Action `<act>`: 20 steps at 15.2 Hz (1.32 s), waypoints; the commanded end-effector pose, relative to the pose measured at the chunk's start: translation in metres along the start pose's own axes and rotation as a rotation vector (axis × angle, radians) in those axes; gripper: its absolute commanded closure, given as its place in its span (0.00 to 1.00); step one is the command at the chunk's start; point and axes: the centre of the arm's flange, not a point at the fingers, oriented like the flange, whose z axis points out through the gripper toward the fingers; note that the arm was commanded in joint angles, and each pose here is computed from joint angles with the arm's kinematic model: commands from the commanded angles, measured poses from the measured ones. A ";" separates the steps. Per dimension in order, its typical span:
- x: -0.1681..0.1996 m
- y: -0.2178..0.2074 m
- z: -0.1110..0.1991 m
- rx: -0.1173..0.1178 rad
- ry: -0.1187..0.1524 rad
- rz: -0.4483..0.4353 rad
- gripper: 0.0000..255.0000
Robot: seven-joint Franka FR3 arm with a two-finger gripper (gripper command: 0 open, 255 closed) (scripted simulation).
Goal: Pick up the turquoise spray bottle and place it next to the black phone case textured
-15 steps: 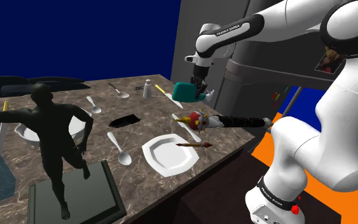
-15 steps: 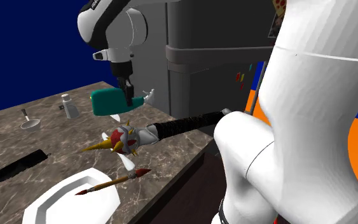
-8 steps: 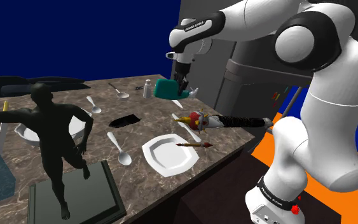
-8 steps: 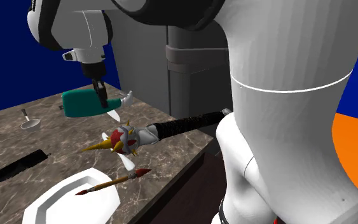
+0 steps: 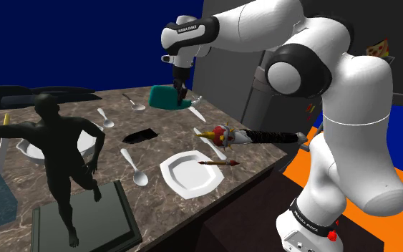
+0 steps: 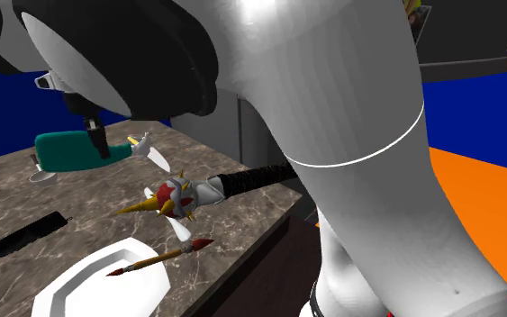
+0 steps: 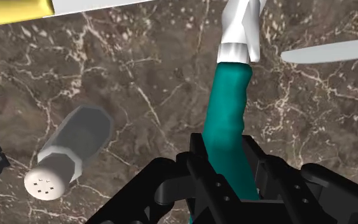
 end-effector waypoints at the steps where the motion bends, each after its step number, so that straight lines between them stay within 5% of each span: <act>1: 0.017 0.009 0.002 0.002 0.001 0.000 1.00; 20: 0.015 0.013 0.091 0.002 0.001 0.000 1.00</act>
